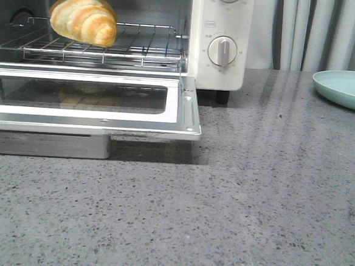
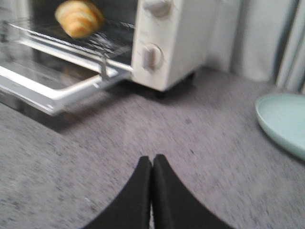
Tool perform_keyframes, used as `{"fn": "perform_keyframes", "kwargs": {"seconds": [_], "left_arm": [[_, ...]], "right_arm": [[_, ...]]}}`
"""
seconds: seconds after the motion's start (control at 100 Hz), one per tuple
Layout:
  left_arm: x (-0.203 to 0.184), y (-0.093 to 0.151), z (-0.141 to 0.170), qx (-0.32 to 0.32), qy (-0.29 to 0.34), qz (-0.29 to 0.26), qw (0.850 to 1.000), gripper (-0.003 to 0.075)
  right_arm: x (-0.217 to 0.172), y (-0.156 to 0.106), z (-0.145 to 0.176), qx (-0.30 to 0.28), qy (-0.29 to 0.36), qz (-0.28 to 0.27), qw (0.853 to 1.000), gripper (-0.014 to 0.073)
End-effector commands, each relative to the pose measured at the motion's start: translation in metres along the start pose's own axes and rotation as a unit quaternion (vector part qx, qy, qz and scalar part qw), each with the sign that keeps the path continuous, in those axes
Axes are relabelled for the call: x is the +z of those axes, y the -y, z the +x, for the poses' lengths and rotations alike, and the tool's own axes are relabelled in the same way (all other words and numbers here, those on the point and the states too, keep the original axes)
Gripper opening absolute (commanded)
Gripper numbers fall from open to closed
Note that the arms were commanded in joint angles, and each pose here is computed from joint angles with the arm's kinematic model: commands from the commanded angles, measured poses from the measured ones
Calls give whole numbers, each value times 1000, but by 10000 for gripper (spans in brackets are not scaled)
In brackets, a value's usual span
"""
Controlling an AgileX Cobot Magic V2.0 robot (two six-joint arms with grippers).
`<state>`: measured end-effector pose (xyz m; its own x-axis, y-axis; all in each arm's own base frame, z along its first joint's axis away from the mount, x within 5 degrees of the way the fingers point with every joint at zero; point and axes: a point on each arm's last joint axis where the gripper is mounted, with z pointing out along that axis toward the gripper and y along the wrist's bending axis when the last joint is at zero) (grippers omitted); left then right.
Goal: Put bread in oven
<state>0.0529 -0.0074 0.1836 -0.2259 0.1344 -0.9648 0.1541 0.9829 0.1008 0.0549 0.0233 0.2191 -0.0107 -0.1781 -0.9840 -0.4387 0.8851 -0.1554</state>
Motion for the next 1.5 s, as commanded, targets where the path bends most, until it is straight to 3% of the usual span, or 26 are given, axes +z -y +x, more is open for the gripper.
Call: {"fn": "perform_keyframes", "kwargs": {"seconds": [0.0,0.16,0.32,0.63,1.49], "left_arm": [[0,0,2,-4,30,-6,1000,-21],[0,0,2,-4,30,-6,1000,-21],[0,0,2,-4,30,-6,1000,-21],[0,0,2,-4,30,-6,1000,-21],[0,0,2,-4,30,-6,1000,-21]], "right_arm": [[2,2,-4,10,32,24,999,-48],[6,1,14,43,56,60,996,-48],[5,7,20,65,24,103,992,-48],[2,7,44,147,-104,125,976,-48],[-5,7,38,144,-44,127,981,-48]]}}
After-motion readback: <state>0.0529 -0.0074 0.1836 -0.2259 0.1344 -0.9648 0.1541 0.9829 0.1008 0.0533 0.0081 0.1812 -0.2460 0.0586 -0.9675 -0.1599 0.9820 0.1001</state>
